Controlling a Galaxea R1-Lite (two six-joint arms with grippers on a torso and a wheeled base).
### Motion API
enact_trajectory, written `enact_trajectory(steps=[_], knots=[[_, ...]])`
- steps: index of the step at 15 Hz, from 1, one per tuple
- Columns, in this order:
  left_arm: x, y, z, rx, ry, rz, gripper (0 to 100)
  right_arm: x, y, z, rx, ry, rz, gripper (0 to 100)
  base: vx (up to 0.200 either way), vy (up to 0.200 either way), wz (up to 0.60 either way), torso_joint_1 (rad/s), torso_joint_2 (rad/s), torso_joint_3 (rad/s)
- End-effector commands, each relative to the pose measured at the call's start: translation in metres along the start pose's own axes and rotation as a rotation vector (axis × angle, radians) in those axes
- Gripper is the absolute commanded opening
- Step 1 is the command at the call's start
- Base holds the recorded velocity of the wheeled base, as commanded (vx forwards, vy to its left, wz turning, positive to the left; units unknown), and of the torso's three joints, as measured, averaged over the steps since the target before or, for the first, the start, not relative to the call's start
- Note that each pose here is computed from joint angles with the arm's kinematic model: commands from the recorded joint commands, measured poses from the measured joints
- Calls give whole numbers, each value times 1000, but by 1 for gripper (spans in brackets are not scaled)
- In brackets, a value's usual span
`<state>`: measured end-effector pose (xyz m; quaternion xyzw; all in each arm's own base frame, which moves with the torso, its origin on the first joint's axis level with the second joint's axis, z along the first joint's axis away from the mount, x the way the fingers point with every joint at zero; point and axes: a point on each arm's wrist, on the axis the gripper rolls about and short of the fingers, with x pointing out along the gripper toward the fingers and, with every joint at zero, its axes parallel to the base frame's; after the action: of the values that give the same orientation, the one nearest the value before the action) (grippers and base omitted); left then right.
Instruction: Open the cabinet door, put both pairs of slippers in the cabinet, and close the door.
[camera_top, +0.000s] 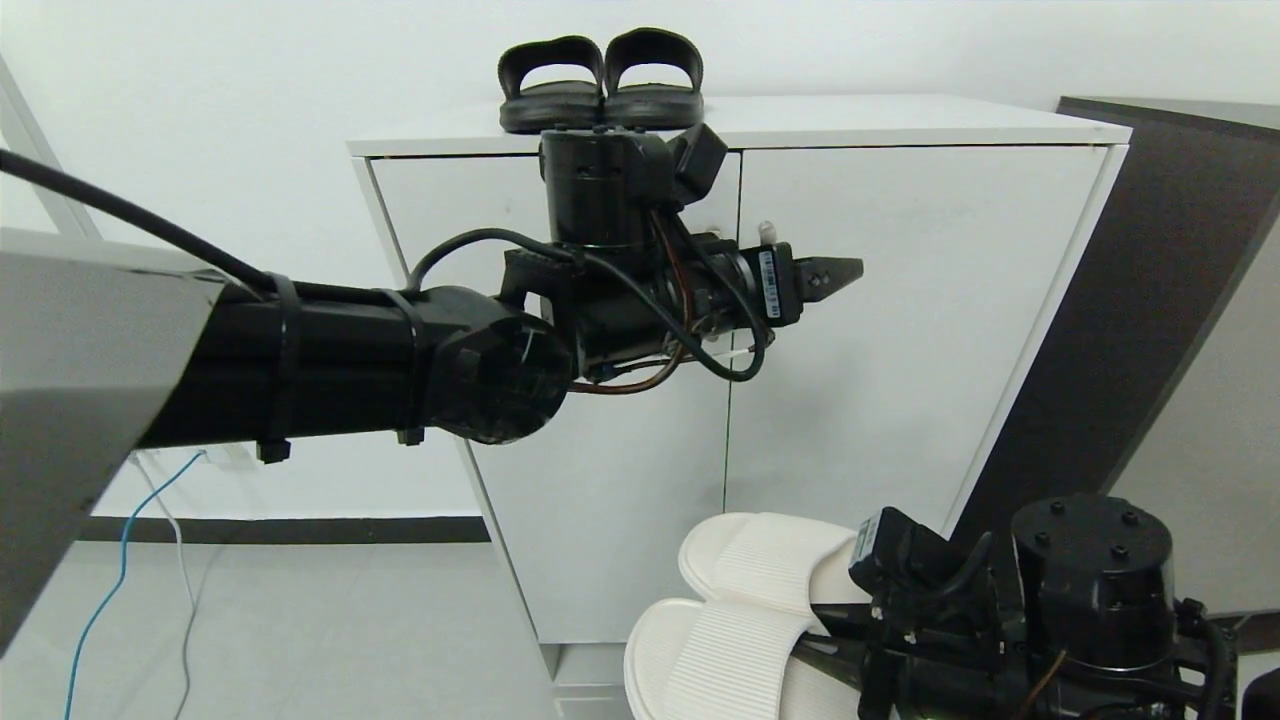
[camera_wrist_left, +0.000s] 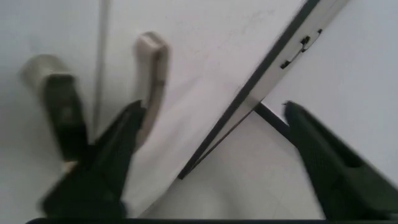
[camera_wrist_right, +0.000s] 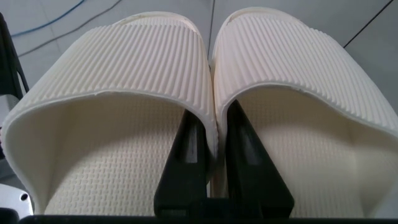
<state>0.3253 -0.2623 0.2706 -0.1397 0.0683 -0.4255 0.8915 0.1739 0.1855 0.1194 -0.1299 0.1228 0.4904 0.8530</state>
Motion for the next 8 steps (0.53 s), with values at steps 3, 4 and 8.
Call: enact_trajectory(steps=[3,4,8], knots=[[1,1,-2,-6,5,0,0,-3,4,-10,-35,35,19,0,0,0,0,0,0,0],[0,1,-2,-6,8,1,0,-4,5,-11,-35,41,25,0,0,0,0,0,0,0],[-6,-16,-4,-27,18,-28,0,-4,11,-9,-42,30,50,0,0,0,0,0,0,0]])
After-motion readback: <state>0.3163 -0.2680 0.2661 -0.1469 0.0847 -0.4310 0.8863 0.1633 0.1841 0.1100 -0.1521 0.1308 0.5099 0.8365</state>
